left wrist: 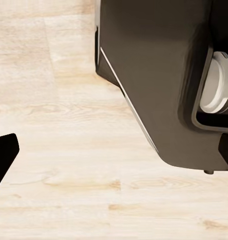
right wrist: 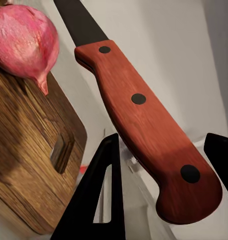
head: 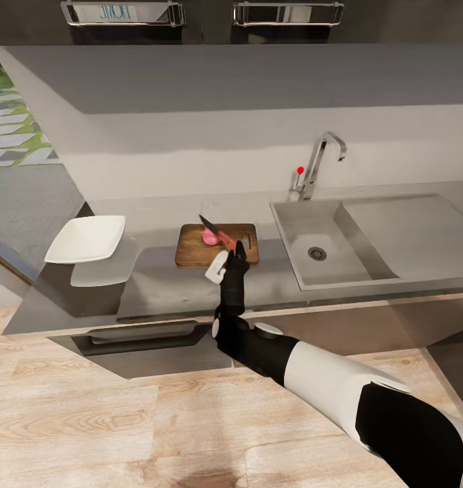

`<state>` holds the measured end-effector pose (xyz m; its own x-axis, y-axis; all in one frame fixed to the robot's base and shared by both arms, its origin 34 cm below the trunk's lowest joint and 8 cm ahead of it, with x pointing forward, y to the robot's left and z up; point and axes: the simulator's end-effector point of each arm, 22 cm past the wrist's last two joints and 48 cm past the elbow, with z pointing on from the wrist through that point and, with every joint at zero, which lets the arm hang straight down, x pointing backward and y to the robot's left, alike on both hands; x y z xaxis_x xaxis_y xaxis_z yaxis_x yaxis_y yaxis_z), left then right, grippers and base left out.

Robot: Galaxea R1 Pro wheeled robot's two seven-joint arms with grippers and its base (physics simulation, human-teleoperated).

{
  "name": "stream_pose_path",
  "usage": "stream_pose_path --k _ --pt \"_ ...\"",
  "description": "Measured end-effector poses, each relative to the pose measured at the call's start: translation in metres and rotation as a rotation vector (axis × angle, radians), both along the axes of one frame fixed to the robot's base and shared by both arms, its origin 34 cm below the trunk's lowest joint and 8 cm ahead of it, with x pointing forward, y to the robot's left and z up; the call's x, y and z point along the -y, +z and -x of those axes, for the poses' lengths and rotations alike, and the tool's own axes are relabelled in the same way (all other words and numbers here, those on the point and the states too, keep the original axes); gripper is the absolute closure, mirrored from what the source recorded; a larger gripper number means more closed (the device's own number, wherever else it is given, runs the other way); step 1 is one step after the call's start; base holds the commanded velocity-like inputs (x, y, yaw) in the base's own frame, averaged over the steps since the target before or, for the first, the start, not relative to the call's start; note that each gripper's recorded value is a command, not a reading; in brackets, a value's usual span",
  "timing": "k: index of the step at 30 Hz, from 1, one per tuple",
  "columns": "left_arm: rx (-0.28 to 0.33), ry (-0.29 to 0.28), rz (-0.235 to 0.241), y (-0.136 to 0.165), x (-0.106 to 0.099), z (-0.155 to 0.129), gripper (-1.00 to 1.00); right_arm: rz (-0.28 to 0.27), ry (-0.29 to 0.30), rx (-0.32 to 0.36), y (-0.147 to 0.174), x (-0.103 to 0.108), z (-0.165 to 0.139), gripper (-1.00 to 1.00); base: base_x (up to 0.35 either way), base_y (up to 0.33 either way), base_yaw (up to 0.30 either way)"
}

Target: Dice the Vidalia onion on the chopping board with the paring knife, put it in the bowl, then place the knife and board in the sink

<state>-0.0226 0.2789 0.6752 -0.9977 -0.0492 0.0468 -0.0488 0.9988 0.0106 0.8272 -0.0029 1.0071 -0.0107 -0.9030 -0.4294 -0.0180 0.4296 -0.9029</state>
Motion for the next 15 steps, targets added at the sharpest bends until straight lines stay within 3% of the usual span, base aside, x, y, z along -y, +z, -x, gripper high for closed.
stream_pose_path --k 15 --pt "0.024 -0.001 -0.001 -0.0003 0.0001 -0.0055 -1.0 0.019 0.01 0.025 0.0056 -0.002 0.0 1.0 0.005 0.0 0.0"
